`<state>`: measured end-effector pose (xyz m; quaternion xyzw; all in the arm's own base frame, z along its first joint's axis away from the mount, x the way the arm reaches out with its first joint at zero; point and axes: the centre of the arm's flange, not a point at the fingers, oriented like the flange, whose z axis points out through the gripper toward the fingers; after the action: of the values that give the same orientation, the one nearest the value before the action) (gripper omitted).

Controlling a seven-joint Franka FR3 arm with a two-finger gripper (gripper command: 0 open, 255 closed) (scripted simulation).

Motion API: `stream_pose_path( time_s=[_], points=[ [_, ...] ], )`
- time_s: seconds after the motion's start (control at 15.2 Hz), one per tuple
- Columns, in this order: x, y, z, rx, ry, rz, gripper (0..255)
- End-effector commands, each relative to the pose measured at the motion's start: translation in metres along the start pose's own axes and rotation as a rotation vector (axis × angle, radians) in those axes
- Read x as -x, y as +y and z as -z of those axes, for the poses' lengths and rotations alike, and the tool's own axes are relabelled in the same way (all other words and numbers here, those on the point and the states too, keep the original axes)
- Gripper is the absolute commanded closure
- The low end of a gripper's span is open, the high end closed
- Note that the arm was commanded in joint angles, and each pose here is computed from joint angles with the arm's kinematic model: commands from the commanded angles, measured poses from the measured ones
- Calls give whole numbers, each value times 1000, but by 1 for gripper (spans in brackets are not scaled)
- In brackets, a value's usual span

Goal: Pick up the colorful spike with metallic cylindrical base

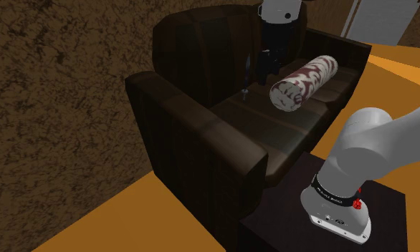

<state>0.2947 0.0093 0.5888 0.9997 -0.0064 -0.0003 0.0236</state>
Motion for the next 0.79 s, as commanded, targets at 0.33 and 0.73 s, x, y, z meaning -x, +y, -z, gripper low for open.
stream_pose_path(
  time_s=[0.33, 0.73],
  points=[
    [-34, 57, -7, -7, 1, 28, 0],
    [-78, 124, -16, -15, 2, 62, 0]
  ],
)
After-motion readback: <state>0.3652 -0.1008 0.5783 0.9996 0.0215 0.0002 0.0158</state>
